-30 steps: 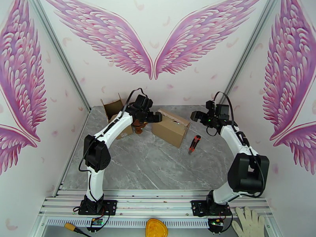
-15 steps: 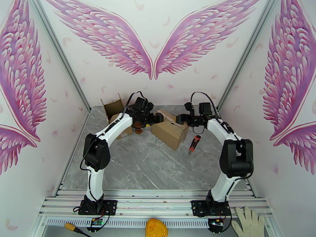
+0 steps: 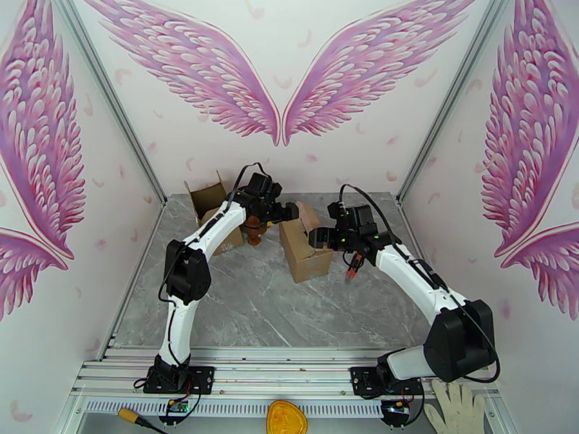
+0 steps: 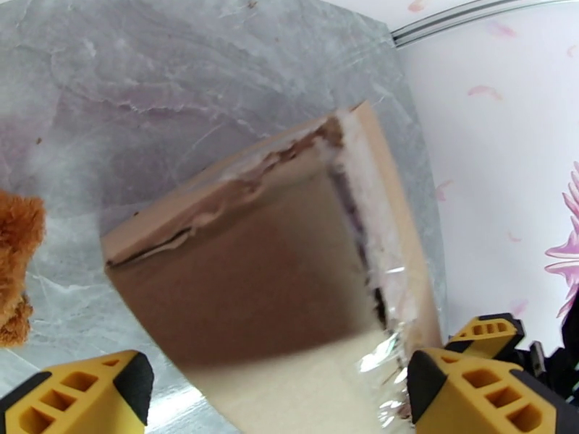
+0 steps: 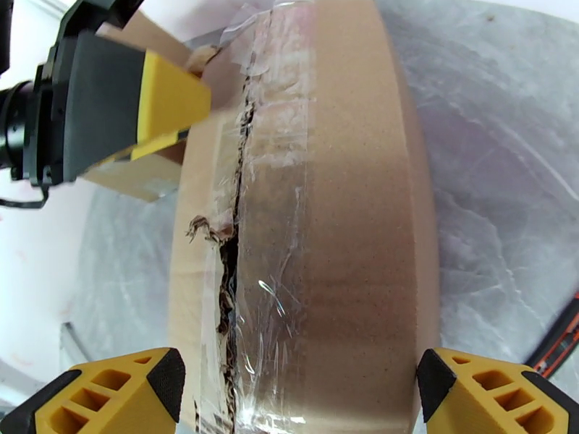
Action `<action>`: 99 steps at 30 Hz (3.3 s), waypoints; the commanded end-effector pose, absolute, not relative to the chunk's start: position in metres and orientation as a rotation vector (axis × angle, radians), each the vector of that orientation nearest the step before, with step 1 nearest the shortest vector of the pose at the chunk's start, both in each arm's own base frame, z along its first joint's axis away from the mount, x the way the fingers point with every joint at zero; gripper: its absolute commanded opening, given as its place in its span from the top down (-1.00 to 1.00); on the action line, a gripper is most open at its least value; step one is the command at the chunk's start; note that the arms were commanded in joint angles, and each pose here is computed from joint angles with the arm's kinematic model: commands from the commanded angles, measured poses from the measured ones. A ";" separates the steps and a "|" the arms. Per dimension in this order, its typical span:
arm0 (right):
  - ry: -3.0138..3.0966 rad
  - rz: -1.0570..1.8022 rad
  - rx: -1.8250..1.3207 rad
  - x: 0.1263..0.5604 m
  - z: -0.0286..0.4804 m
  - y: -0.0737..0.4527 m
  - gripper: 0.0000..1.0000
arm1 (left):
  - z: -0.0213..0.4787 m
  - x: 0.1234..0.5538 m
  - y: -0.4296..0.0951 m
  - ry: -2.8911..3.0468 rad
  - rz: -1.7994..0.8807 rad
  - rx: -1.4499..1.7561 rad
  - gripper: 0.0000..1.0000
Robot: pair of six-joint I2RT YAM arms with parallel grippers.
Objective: Unpack the express box
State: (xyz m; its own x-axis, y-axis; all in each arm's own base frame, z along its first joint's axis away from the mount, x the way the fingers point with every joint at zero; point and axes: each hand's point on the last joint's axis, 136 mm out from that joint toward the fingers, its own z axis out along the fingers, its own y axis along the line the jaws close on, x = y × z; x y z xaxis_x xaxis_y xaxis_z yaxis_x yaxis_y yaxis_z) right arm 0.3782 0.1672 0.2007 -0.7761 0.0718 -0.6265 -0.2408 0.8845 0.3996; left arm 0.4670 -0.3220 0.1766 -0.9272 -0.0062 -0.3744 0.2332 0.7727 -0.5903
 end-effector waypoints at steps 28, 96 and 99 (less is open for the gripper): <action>2.653 -0.385 -0.334 0.399 0.128 0.165 -0.21 | 0.096 0.441 -0.279 2.847 -0.463 0.406 -0.89; 1.994 0.954 0.572 0.383 0.252 0.125 0.39 | 0.241 0.440 -0.337 2.489 -0.320 0.565 -0.98; 2.039 0.835 0.525 0.380 0.254 0.119 0.27 | 0.236 0.431 -0.341 2.528 -0.326 0.539 -0.98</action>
